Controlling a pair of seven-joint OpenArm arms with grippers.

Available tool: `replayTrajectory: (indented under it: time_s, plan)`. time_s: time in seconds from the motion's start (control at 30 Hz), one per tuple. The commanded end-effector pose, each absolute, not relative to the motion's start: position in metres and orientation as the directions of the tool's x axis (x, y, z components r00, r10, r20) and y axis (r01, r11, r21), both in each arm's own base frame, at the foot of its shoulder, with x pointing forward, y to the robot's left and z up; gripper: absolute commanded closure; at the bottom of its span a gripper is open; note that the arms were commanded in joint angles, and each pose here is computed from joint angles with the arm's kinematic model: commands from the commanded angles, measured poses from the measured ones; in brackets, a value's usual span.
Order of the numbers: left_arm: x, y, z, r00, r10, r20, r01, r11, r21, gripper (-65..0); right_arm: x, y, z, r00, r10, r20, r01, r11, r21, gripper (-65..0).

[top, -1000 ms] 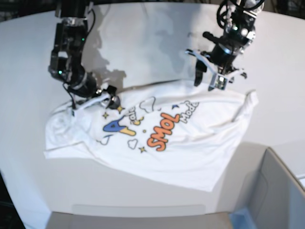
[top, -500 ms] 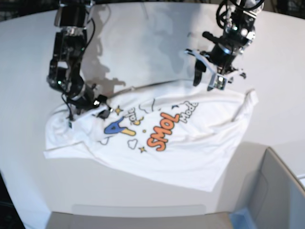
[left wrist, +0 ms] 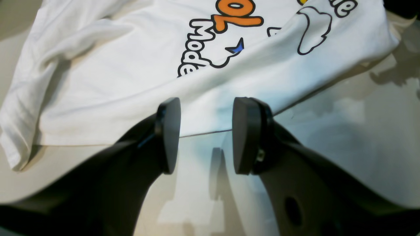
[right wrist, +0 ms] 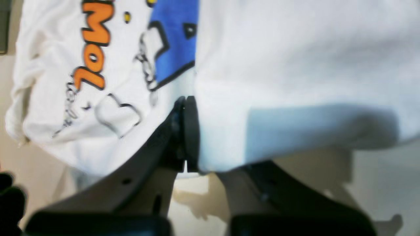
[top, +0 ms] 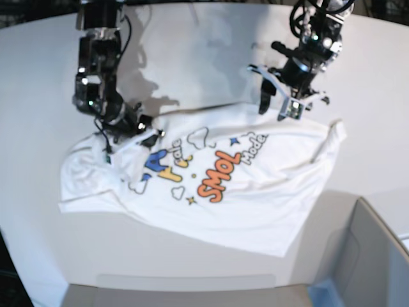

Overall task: Layout the t-shirt on the table in an organized manner, then fold the t-shirt properly
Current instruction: 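Grasp the shirt edge with the right gripper and lift it over the body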

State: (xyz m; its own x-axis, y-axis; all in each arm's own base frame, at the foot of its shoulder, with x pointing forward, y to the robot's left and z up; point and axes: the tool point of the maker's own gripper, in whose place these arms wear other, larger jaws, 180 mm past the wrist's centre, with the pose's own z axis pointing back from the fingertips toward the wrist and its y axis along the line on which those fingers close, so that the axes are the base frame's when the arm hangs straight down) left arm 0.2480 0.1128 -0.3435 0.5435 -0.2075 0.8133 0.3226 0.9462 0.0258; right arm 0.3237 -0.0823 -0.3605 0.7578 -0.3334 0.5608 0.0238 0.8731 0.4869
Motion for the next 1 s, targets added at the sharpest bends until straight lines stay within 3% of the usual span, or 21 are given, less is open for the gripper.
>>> replayTrajectory:
  time_s: [0.0,0.17,0.37,0.57,0.77,0.97]
  plan:
    - [0.254,0.115,-0.334,0.510,-0.205,0.835,0.320,0.947,0.037,-25.6,0.329,-0.079,-0.332,0.704,-0.330,0.629,-0.035,0.868,0.495,0.0]
    - [0.253,0.114,-0.334,0.511,-0.206,0.835,0.322,0.946,0.036,-25.6,0.301,-0.077,-0.274,0.595,-0.313,0.741,-0.119,0.877,0.466,0.0]
    - [0.252,0.112,-0.335,0.513,-0.205,0.834,0.324,0.945,0.032,-25.6,0.298,-0.085,-0.285,0.622,-0.271,0.735,-0.122,0.893,0.433,0.0]
    - [0.252,0.112,-0.335,0.513,-0.205,0.834,0.324,0.945,0.032,-25.6,0.368,-0.097,-0.246,0.524,-0.262,0.810,-0.160,0.904,0.396,0.0]
    - [0.254,0.114,-0.338,0.518,-0.206,0.830,0.322,0.946,0.034,-25.6,0.481,-0.117,-0.286,0.716,-0.329,0.616,0.000,0.882,0.470,0.0]
    - [0.253,0.115,-0.342,0.528,-0.208,0.824,0.319,0.947,0.035,-25.6,0.496,-0.089,-0.281,0.721,-0.209,0.660,-0.093,0.916,0.391,0.0]
